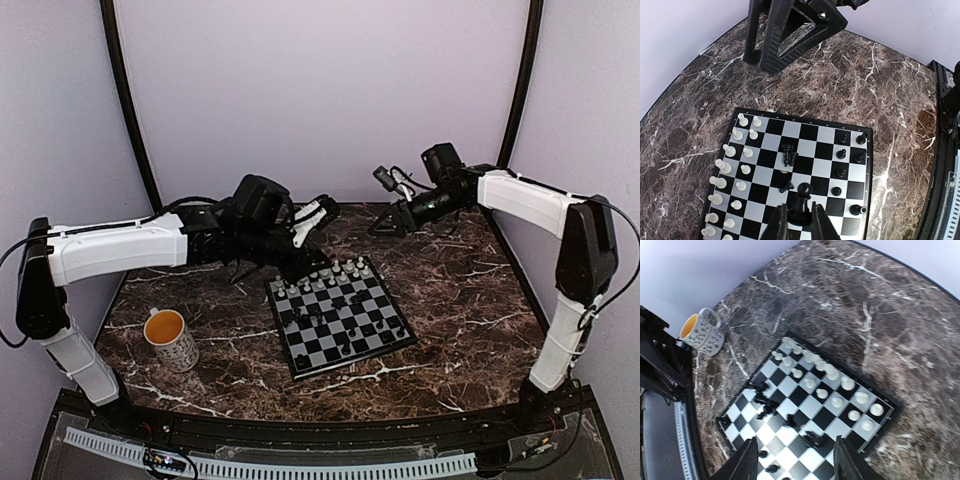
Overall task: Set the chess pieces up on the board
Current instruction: Pick up the pawn from the chessboard, then pass from the left arm to the right
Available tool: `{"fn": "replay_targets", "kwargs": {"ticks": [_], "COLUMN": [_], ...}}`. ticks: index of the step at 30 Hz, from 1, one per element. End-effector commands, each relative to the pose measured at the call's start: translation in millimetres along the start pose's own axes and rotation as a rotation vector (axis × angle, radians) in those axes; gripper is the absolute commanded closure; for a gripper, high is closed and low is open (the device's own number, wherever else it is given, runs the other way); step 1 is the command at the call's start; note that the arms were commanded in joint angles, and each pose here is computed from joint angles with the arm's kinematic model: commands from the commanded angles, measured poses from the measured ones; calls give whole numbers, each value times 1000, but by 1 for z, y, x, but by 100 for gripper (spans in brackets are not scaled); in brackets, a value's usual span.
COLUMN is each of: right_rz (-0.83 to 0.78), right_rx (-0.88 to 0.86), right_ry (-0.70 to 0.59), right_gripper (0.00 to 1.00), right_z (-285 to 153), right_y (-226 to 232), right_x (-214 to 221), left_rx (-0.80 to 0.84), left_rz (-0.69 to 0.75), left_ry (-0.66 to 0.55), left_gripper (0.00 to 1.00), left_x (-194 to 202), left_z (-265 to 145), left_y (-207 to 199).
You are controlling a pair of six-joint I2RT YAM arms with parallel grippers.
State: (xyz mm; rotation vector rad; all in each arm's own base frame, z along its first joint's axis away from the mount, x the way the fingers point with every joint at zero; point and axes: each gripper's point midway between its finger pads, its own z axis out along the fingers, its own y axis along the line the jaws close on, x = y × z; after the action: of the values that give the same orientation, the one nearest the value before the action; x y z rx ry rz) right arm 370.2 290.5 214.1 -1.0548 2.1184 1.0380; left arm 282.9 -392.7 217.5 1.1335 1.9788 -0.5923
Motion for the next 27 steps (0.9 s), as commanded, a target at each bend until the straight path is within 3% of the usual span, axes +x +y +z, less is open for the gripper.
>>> {"fn": "replay_targets", "kwargs": {"ticks": [1,15,27], "right_rz": [127,195,214], "right_rx": [-222,-432,-494], "right_ry": [74,202,216], "right_gripper": [47,42,49], "right_z": [27,70,80], "right_y": [49,101,116], "right_x": [-5,20,27], "left_rx": [-48,-36,-30], "left_rz": [46,39,35], "left_ry": [-61,-49,-41], "left_gripper": [87,86,86], "left_x": [3,13,14], "left_z": [7,8,10], "left_y": [8,5,5]}}
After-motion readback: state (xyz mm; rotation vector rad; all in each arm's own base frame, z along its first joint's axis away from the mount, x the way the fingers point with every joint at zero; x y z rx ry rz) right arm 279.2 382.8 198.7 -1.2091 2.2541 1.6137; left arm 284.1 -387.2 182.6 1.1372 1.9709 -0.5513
